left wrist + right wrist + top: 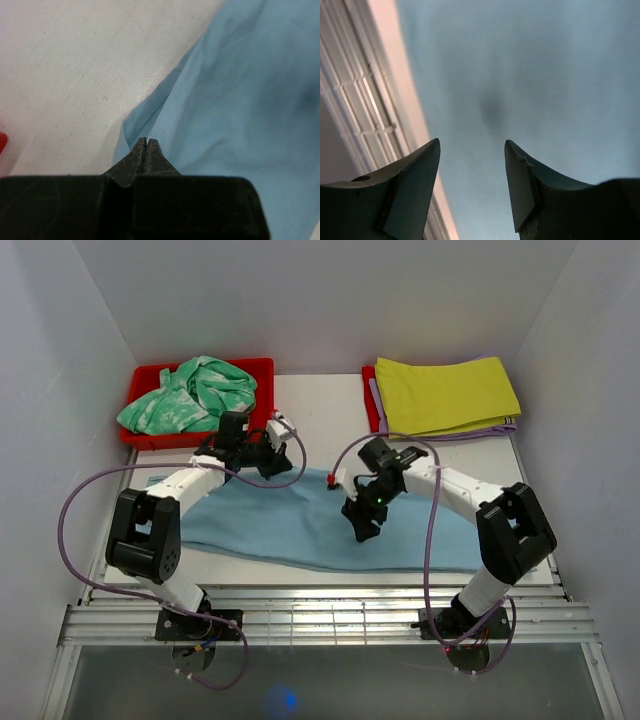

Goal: Fold and stack the trousers
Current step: Fold the trousers

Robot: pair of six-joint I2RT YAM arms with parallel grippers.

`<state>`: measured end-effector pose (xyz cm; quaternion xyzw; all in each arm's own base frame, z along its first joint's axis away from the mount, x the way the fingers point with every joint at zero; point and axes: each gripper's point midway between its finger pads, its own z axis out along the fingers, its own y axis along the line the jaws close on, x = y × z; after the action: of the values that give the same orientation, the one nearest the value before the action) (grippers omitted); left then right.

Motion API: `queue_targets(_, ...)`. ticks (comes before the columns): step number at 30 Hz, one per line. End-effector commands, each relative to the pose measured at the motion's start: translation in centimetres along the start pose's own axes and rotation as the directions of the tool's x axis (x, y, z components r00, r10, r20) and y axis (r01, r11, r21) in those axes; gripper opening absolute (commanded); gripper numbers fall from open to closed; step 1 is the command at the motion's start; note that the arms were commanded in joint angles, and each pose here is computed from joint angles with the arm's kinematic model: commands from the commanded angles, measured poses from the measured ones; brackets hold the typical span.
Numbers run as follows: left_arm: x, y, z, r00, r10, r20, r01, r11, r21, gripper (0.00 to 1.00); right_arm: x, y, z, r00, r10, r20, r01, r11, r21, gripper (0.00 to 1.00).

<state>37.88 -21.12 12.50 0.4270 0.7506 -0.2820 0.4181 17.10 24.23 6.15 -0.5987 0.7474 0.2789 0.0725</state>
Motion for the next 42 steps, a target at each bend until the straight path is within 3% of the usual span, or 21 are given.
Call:
queue_targets(1,-0.9,-2.1,-0.8,0.976,0.216,0.034,-0.216,0.976,-0.005,0.0,-4.5,-1.8,-5.3,0.984,-0.038,0.172,0.027,0.998,0.063,0.6)
queue_targets(5,3.6,-5.0,-0.7,0.943,0.327,-0.057,-0.327,0.945,0.004,0.0,-6.6,-5.2,-7.5,0.978,-0.046,0.205,0.009,0.984,0.176,0.59)
queue_targets(9,6.1,-7.2,-0.9,0.909,0.41,-0.075,-0.409,0.912,0.025,0.0,-8.6,-8.3,-7.6,0.972,-0.075,0.223,0.016,0.966,0.258,0.59)
queue_targets(12,9.0,-8.4,-0.6,0.889,0.446,-0.106,-0.442,0.895,0.064,0.0,-11.5,-9.9,-7.0,0.955,-0.094,0.28,0.023,0.969,0.247,0.58)
queue_targets(16,9.4,-8.4,-0.3,0.883,0.458,-0.102,-0.455,0.889,0.056,0.0,-13.5,-10.4,-5.9,0.946,-0.039,0.321,-0.026,0.98,0.195,0.55)
queue_targets(19,9.3,-8.4,-0.1,0.887,0.453,-0.09,-0.451,0.891,0.044,0.13,-14.6,-10.6,-3.7,0.946,-0.016,0.324,-0.044,0.983,0.177,0.52)
queue_targets(21,9.5,-8.5,0.0,0.898,0.429,-0.098,-0.426,0.903,0.052,0.24,-14.6,-10.5,-1.8,0.951,0.014,0.308,-0.062,0.987,0.149,0.46)
queue_targets(28,7.3,-7.8,-1.2,0.951,0.293,-0.094,-0.297,0.954,-0.031,0.4,-12.1,-8.9,3.7,0.979,0.057,0.196,-0.078,0.992,0.103,0.36)
queue_targets(30,5.8,-6.9,-2.6,0.978,0.196,-0.072,-0.202,0.975,-0.096,0.46,-11.2,-8.2,4.6,0.981,0.069,0.182,-0.085,0.993,0.086,0.34)
queue_targets(35,2.0,-4.7,-5.2,1.0,0.003,-0.011,-0.005,0.976,-0.217,0.48,-10.0,-7.1,5.6,0.979,0.086,0.184,-0.102,0.992,0.078,0.31)
queue_targets(42,1.7,-4.0,-4.5,0.987,-0.158,-0.038,0.145,0.962,-0.232,0.49,-9.8,-6.9,6.2,0.971,0.131,0.201,-0.146,0.987,0.064,0.29)
